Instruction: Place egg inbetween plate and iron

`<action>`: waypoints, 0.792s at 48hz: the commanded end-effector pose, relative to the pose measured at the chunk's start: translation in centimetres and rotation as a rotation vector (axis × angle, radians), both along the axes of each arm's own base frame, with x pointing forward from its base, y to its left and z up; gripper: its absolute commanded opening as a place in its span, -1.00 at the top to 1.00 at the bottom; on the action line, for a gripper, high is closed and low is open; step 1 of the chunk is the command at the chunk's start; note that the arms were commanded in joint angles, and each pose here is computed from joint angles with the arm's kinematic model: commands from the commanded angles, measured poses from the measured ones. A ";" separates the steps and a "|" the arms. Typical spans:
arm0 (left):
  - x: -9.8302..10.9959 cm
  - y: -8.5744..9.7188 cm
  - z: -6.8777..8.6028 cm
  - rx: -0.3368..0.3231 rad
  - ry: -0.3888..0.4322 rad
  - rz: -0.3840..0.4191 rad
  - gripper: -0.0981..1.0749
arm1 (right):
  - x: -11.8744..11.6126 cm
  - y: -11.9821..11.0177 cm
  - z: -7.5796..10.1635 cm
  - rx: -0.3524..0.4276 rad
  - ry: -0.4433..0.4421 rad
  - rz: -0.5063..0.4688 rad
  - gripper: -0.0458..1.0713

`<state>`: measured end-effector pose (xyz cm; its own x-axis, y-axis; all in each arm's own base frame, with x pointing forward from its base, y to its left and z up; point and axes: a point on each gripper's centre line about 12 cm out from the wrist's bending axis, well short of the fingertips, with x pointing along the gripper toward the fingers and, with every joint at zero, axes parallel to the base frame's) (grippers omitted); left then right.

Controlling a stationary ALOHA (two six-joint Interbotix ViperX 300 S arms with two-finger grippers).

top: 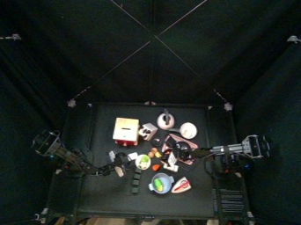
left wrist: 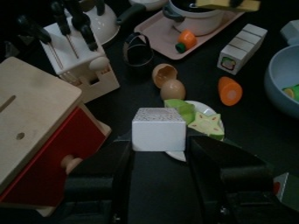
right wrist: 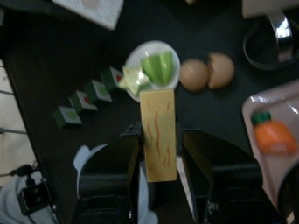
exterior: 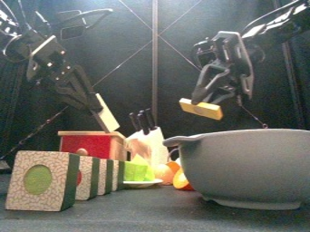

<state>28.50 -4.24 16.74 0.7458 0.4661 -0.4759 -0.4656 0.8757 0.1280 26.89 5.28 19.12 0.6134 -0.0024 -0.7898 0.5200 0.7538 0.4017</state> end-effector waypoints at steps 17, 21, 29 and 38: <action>0.6 0.0 0.7 -0.024 -0.023 0.020 -0.05 | -6.2 0.8 -5.4 -0.103 0.307 0.054 -0.30; 0.5 0.0 0.7 -0.032 -0.021 0.028 -0.05 | -6.1 0.8 -5.2 -0.106 0.299 0.056 -0.54; 0.5 0.0 0.6 -0.037 -0.017 0.033 -0.05 | -6.0 0.9 -5.1 -0.106 0.299 0.057 -0.66; 0.5 0.0 0.7 -0.037 -0.019 0.033 -0.05 | -5.6 1.1 -4.6 -0.103 0.284 0.063 -0.66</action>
